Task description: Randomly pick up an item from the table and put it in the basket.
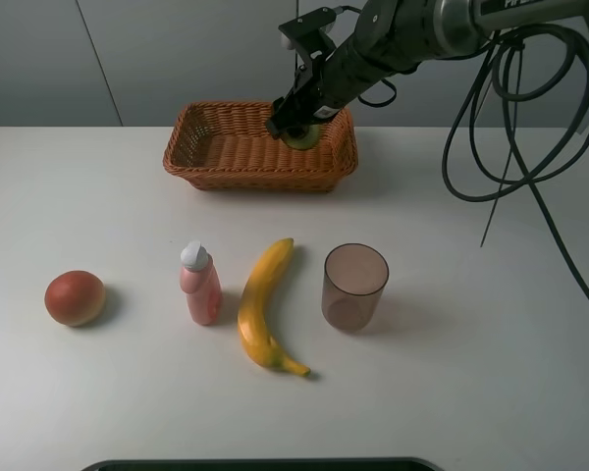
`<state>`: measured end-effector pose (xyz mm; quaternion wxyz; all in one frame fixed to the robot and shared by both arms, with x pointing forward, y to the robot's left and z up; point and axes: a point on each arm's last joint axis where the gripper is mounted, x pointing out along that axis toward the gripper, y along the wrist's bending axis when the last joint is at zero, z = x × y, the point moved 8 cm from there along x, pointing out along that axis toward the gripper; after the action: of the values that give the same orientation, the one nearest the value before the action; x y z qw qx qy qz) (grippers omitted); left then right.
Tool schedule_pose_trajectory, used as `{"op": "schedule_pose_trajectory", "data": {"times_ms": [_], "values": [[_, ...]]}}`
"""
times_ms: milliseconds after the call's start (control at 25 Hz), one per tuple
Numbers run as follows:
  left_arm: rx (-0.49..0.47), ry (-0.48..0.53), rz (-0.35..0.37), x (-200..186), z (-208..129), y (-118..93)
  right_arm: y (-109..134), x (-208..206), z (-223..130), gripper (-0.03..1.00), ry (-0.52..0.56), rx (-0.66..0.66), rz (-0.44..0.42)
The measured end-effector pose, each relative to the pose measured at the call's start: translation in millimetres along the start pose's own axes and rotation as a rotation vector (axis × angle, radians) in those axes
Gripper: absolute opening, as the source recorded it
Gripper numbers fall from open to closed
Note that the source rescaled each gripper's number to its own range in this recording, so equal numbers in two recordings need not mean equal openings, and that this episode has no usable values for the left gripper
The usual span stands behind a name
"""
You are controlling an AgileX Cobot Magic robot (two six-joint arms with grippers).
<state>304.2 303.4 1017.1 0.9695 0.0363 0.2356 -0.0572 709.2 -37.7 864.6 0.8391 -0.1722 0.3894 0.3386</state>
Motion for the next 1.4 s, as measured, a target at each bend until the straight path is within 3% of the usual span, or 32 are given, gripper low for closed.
{"op": "schedule_pose_trajectory", "data": {"times_ms": [40, 80, 160, 360, 520, 680, 920, 1080, 1280, 1400], "values": [[0.0, 0.0, 0.0, 0, 0, 0, 0, 0, 1, 0.75, -0.003, 0.005, 0.001], [0.0, 0.0, 0.0, 0, 0, 0, 0, 0, 1, 0.89, -0.005, 0.01, 0.003], [0.0, 0.0, 0.0, 0, 0, 0, 1, -1, 2, 0.98, -0.005, 0.014, 0.009], [0.0, 0.0, 0.0, 0, 0, 0, 6, -24, 19, 0.99, -0.001, -0.026, 0.041], [0.0, 0.0, 0.0, 0, 0, 0, 4, -84, 49, 0.99, -0.039, -0.139, 0.0], [0.0, 0.0, 0.0, 0, 0, 0, -9, -160, 57, 0.99, -0.031, -0.143, -0.024], [0.0, 0.0, 0.0, 0, 0, 0, -31, -268, 28, 0.99, 0.092, -0.105, -0.108], [0.0, 0.0, 0.0, 0, 0, 0, -39, -339, 0, 0.99, 0.103, -0.029, -0.215], [0.0, 0.0, 0.0, 0, 0, 0, -27, -420, -45, 0.99, 0.031, 0.085, -0.356], [0.0, 0.0, 0.0, 0, 0, 0, -10, -446, -80, 0.99, 0.006, 0.148, -0.419]]}}
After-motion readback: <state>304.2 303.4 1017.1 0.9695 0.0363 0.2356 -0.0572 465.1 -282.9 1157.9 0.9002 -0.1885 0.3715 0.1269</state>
